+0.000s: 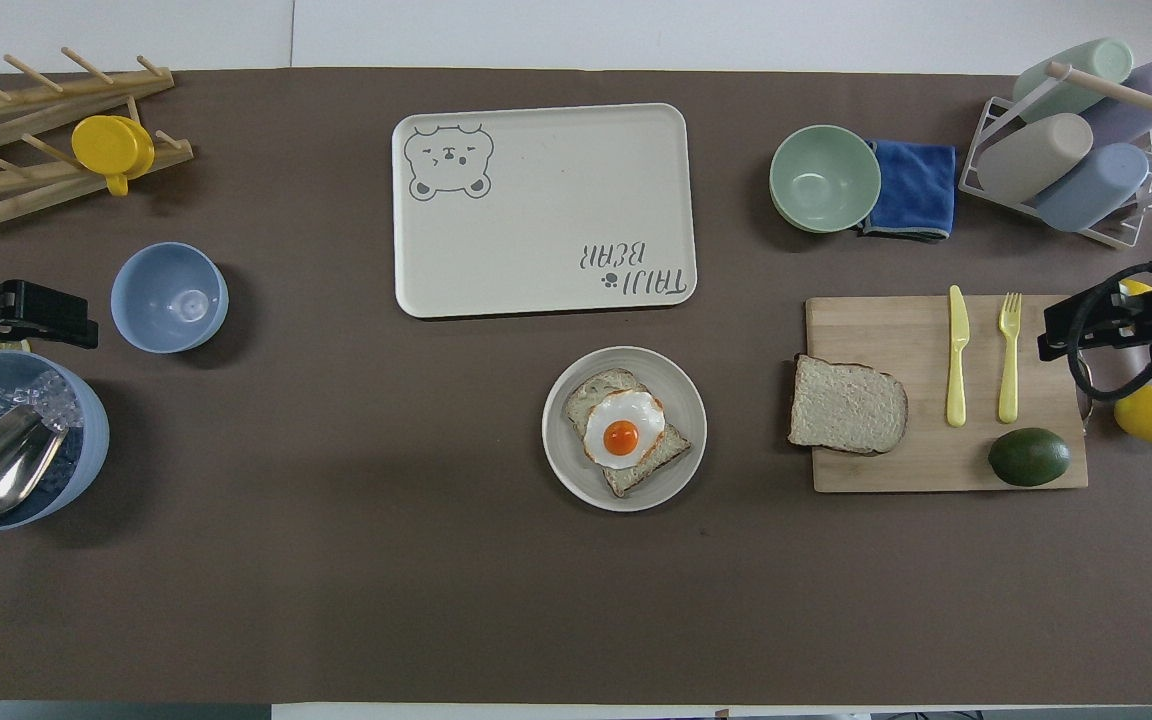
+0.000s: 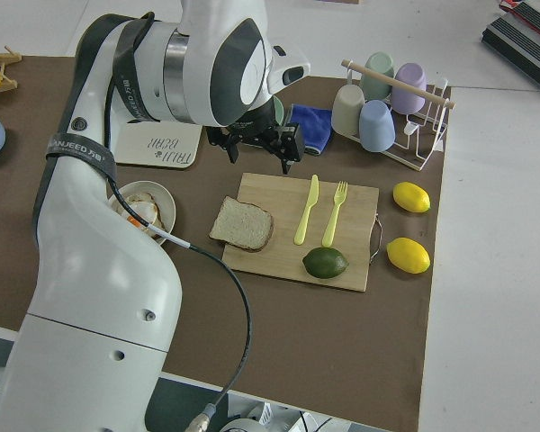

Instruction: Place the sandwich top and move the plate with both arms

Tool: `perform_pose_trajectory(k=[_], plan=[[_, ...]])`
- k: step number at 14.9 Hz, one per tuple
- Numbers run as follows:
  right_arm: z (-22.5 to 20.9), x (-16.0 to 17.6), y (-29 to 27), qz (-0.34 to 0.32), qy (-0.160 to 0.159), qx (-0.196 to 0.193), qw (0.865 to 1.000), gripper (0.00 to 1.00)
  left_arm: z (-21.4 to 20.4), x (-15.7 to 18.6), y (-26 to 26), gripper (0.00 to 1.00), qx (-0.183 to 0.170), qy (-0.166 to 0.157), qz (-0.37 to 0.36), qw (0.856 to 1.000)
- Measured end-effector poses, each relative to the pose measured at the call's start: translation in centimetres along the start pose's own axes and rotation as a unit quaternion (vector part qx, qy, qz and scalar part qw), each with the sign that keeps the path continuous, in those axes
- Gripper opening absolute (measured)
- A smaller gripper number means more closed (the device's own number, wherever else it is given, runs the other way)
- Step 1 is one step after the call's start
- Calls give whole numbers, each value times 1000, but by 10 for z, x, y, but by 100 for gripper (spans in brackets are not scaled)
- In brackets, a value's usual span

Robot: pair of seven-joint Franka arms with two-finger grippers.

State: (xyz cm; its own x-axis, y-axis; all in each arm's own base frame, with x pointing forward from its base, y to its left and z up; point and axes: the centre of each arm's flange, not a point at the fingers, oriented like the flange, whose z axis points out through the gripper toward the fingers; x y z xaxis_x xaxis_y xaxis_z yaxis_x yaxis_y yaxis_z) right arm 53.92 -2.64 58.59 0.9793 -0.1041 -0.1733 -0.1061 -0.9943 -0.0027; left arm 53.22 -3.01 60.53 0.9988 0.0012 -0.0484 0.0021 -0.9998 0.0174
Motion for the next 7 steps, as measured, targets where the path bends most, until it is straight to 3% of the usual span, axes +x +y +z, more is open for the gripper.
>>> perform_pose_trajectory(k=[7], plan=[[-2,-3,-8,-13,0,-1,1000,100,0,0,0,100,0,0,0,1000]])
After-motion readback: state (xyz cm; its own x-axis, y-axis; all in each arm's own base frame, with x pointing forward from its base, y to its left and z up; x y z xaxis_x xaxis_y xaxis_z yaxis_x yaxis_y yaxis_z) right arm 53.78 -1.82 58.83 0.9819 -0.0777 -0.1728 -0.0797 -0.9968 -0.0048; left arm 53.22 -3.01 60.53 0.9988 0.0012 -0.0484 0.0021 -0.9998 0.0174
